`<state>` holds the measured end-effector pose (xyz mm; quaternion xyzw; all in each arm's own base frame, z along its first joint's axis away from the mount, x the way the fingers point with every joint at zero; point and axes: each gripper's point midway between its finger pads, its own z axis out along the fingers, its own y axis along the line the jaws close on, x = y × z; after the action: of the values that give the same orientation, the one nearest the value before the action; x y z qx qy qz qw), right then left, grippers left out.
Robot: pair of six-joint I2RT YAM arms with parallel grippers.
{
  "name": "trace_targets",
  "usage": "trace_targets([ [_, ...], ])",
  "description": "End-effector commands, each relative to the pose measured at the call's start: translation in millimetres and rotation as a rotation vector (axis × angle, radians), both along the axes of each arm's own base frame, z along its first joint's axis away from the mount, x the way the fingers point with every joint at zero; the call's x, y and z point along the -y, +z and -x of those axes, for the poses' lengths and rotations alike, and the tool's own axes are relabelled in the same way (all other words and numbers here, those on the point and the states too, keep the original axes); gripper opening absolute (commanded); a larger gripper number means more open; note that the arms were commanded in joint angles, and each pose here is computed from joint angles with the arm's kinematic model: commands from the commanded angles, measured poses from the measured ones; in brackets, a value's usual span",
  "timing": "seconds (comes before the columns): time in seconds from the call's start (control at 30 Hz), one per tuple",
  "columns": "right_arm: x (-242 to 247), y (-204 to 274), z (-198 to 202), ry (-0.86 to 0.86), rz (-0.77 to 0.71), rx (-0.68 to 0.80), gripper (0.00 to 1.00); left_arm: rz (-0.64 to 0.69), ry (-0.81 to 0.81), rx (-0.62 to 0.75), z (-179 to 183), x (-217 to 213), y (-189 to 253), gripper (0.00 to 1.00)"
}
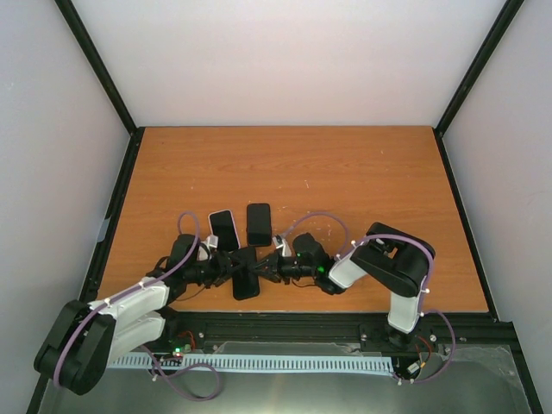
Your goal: Put the phone into the phone case
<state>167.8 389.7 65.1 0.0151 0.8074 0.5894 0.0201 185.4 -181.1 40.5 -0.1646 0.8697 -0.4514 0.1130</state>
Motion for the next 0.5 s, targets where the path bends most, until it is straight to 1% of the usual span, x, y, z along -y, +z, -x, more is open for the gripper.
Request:
trace_targets([
  [0.0, -1.9, 29.4, -9.6, -0.012, -0.072, 0.113, 0.07, 0.018, -0.038, 0.031, -1.9, 6.7, 17.0, 0.50],
  [0.1, 6.3, 36.5, -13.3, -0.033, -0.078, 0.127, 0.06, 0.031, -0.047, 0.069, -5.3, 9.1, 34.7, 0.53],
  [0.2, 16.3, 48.5, -14.8, -0.057, -0.098, 0.147, 0.06, 0.057, -0.063, 0.119, -6.1, 11.9, 55.6, 0.60],
  [0.4, 31.5, 92.6, -15.7, -0.095, -0.192, 0.210, 0.06, 0.147, -0.116, 0.266, -1.6, 18.8, 109.1, 0.74],
  [0.47, 35.9, 109.6, -16.6, -0.108, -0.227, 0.240, 0.06, 0.184, -0.141, 0.310, 1.7, 21.7, 124.5, 0.77],
])
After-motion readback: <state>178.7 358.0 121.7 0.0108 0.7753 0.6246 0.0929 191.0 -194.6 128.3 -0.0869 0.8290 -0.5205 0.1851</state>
